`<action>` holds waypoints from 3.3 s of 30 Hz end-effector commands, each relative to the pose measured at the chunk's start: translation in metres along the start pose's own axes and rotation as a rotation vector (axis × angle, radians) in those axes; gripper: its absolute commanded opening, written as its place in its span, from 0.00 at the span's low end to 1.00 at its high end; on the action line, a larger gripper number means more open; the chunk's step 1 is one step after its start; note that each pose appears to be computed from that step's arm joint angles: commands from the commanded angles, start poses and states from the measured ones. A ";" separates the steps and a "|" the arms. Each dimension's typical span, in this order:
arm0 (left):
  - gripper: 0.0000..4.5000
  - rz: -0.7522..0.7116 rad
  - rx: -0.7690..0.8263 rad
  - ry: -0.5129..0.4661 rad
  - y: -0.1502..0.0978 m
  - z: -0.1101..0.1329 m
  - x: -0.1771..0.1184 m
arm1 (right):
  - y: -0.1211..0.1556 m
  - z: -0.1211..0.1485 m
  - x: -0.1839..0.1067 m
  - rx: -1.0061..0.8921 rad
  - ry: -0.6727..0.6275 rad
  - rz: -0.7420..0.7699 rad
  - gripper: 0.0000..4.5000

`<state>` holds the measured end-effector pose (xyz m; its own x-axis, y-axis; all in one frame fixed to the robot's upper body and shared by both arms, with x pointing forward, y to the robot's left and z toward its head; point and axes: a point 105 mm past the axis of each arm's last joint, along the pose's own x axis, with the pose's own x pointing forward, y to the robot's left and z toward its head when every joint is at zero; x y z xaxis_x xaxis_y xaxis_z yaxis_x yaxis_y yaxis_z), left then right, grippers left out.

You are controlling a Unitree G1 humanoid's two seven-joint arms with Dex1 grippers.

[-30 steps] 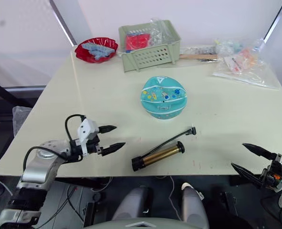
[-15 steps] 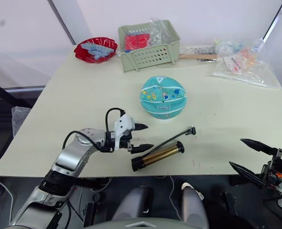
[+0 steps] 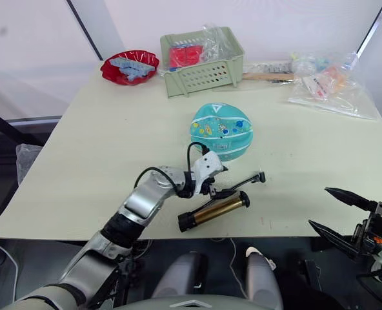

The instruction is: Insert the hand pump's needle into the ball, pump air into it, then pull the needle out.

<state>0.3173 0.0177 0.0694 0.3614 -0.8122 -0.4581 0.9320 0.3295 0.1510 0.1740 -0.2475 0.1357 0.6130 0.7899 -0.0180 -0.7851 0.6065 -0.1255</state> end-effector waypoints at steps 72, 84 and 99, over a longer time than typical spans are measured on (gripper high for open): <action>0.01 -0.228 0.006 -0.347 -0.037 0.070 0.043 | -0.024 -0.022 0.081 0.588 -0.114 -0.441 1.00; 0.01 -0.251 -0.004 -0.353 -0.043 0.071 0.041 | -0.019 -0.011 0.094 0.676 -0.175 -0.313 1.00; 0.00 -0.273 -0.003 -0.363 -0.049 0.073 0.041 | -0.016 -0.011 0.096 0.661 -0.164 -0.307 0.07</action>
<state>0.2983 -0.0569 0.0901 0.1376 -0.9691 -0.2048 0.9905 0.1329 0.0366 0.2471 -0.1844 0.1148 0.8382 0.5435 0.0438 -0.4731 0.6849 0.5542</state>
